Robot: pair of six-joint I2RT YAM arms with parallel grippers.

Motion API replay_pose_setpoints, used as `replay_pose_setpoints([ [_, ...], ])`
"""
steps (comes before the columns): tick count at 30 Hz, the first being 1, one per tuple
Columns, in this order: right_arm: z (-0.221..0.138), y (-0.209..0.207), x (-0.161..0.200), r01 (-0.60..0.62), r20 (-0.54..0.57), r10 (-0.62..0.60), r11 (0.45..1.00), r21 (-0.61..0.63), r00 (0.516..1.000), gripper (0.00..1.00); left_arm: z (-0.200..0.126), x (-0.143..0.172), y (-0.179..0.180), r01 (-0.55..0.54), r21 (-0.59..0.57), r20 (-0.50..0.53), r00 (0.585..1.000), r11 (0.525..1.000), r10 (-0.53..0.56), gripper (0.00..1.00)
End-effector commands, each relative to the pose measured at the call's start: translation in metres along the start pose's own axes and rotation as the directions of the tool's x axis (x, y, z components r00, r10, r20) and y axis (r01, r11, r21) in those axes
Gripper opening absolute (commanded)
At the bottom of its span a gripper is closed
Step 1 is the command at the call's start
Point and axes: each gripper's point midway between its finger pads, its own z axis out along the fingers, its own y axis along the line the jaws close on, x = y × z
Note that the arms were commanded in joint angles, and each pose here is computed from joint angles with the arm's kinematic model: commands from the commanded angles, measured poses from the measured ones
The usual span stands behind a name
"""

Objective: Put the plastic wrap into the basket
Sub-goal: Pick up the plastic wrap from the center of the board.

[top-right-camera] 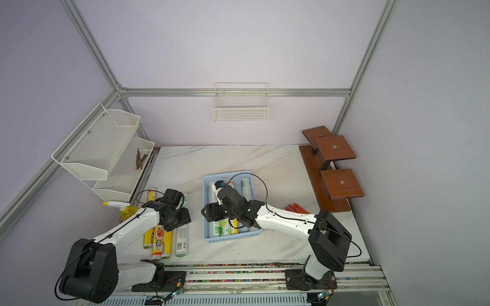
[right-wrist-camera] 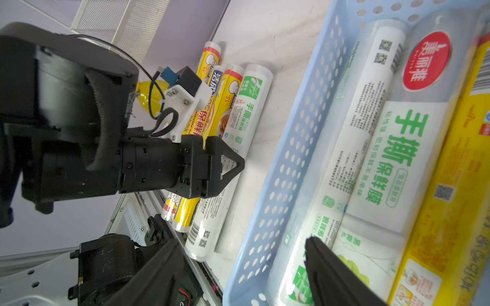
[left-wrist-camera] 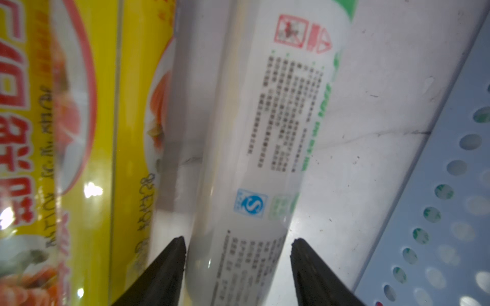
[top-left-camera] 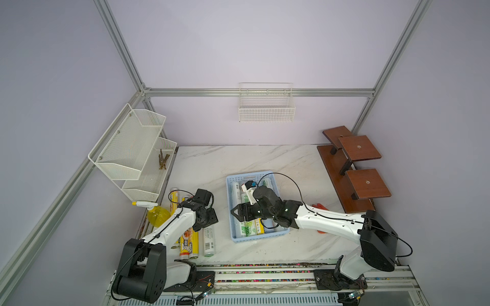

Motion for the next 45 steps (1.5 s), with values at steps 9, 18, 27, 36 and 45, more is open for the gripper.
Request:
replay_pose_setpoints([
  [9,-0.026,-0.026,-0.025,-0.032,0.1,0.026,0.998,0.06,0.995,0.79,0.018,-0.013,-0.017,-0.076,0.014,-0.051,0.996,0.997,0.077,0.66],
  [18,-0.037,-0.046,-0.031,-0.052,0.121,0.039,0.993,0.103,0.992,0.79,0.031,-0.003,-0.015,-0.092,-0.014,-0.127,0.988,0.996,0.089,0.57],
  [27,-0.055,-0.063,-0.042,-0.071,0.177,0.044,0.986,0.15,0.983,0.8,-0.021,-0.029,-0.027,-0.107,0.045,0.016,0.994,0.993,0.106,0.3],
  [36,-0.079,-0.091,-0.051,-0.122,0.253,0.064,0.968,0.221,0.965,0.82,-0.111,-0.049,-0.074,-0.158,0.266,0.2,0.974,0.951,0.106,0.19],
  [45,-0.103,-0.139,-0.052,-0.264,0.302,0.176,0.922,0.283,0.937,0.83,-0.156,-0.037,-0.207,-0.249,0.584,0.243,0.962,0.773,0.126,0.19],
])
